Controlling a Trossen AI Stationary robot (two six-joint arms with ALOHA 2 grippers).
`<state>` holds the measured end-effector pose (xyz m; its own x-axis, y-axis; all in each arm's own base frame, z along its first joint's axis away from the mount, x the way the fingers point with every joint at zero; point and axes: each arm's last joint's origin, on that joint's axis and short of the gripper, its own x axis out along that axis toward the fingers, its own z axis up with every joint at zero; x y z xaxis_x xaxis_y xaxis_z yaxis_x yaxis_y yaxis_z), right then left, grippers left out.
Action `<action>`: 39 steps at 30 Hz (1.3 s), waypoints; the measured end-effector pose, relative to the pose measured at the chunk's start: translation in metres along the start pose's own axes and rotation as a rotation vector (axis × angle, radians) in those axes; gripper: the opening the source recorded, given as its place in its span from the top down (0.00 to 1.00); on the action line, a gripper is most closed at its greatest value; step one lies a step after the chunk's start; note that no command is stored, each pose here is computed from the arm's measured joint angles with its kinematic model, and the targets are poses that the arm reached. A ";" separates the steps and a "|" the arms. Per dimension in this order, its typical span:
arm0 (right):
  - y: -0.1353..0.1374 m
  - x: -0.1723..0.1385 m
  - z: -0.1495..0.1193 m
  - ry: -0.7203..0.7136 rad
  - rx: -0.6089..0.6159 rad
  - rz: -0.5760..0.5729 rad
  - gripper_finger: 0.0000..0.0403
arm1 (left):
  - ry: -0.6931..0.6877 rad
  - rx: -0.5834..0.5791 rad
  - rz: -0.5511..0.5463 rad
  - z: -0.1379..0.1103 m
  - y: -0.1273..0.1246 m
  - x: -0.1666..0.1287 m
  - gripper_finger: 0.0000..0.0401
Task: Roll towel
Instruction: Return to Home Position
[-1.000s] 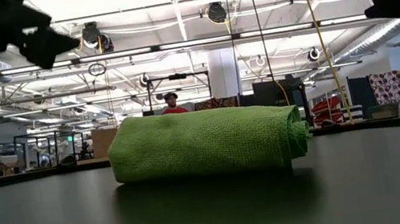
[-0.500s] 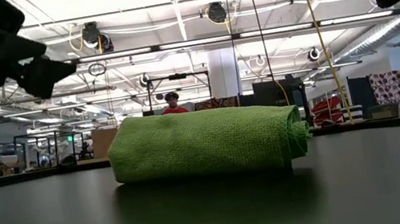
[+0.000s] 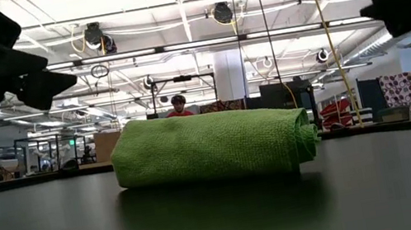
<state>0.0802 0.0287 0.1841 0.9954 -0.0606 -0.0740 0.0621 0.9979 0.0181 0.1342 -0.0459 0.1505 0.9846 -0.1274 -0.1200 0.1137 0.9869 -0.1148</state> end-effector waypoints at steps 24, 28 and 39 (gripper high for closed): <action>-0.009 0.001 -0.011 0.087 -0.017 -0.174 0.62 | -0.002 0.035 0.136 -0.001 0.004 0.000 0.32; -0.009 0.001 -0.010 0.085 -0.016 -0.176 0.62 | -0.002 0.030 0.131 -0.001 0.004 0.000 0.32; -0.009 0.001 -0.011 0.086 -0.016 -0.176 0.62 | -0.001 0.030 0.130 -0.001 0.004 0.000 0.32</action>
<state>0.0799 0.0203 0.1733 0.9593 -0.2332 -0.1593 0.2332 0.9722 -0.0184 0.1341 -0.0420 0.1488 0.9914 0.0023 -0.1307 -0.0114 0.9975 -0.0692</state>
